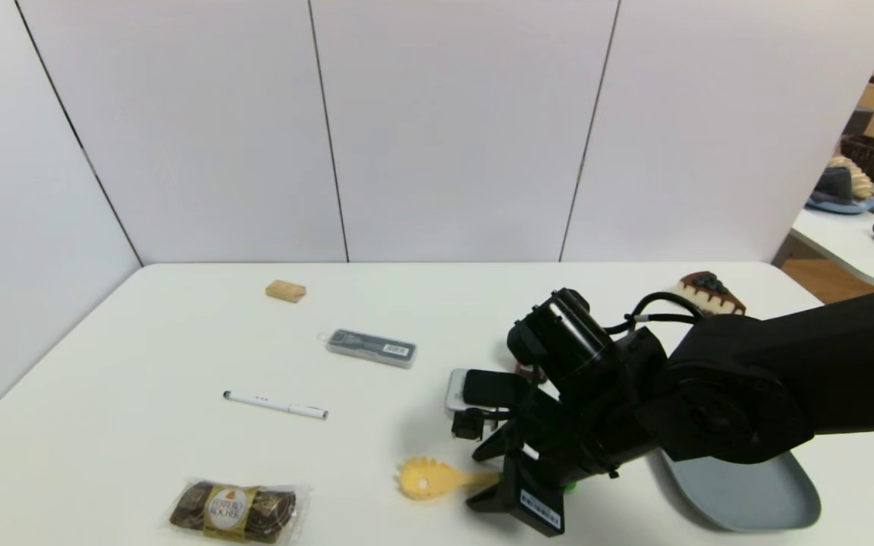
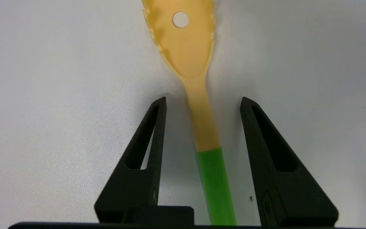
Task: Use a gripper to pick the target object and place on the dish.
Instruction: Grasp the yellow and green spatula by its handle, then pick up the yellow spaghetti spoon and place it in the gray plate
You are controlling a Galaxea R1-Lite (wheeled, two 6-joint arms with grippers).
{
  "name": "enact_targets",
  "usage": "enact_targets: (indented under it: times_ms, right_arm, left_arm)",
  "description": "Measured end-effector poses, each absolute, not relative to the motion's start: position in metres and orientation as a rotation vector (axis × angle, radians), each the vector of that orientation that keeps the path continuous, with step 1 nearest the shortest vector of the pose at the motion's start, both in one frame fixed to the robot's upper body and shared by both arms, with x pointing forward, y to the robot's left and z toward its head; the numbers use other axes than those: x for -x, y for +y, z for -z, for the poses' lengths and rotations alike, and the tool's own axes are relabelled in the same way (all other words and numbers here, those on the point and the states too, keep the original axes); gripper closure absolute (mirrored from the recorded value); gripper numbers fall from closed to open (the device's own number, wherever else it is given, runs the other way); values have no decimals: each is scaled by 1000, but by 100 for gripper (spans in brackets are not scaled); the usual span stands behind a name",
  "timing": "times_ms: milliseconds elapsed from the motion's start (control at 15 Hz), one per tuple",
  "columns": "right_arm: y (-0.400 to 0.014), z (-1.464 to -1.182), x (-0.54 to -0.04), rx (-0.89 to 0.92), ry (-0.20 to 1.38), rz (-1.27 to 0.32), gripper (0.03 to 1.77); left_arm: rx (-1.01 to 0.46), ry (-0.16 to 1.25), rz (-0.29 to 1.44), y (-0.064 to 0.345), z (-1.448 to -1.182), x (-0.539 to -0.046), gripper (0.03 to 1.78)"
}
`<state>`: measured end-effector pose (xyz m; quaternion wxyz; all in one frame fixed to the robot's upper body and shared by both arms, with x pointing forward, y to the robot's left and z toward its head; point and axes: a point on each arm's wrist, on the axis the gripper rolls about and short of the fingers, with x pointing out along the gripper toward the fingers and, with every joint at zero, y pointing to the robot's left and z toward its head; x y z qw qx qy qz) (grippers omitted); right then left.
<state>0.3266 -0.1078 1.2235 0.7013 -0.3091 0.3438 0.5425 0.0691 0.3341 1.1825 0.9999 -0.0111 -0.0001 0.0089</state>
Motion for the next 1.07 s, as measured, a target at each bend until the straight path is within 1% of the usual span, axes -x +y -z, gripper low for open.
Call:
enact_targets:
  times_ms: [67,133,667,733,867,1067]
  right_arm:
    - [-107,-1224,-327,687,765,-1210,150]
    - [-107,-1224,-326,687,766,-1209,170]
    - [-107,-1226,-326,687,751,-1205,169]
    - [-108,-1229,-327,685,737,-1202,169]
    - [-108,-1238,-329,674,677,-1190,175]
    - [-114,-1250,-329,662,631,-1177,175]
  left_arm:
    - [22,0,-17,334,-1182,-69,12]
    - [22,0,-18,334,-1182,-69,12]
    - [23,0,-17,334,-1182,-69,12]
    - [23,0,-17,334,-1182,-69,12]
    - [23,0,-17,334,-1182,-69,12]
    - [23,0,-18,334,-1182,-69,12]
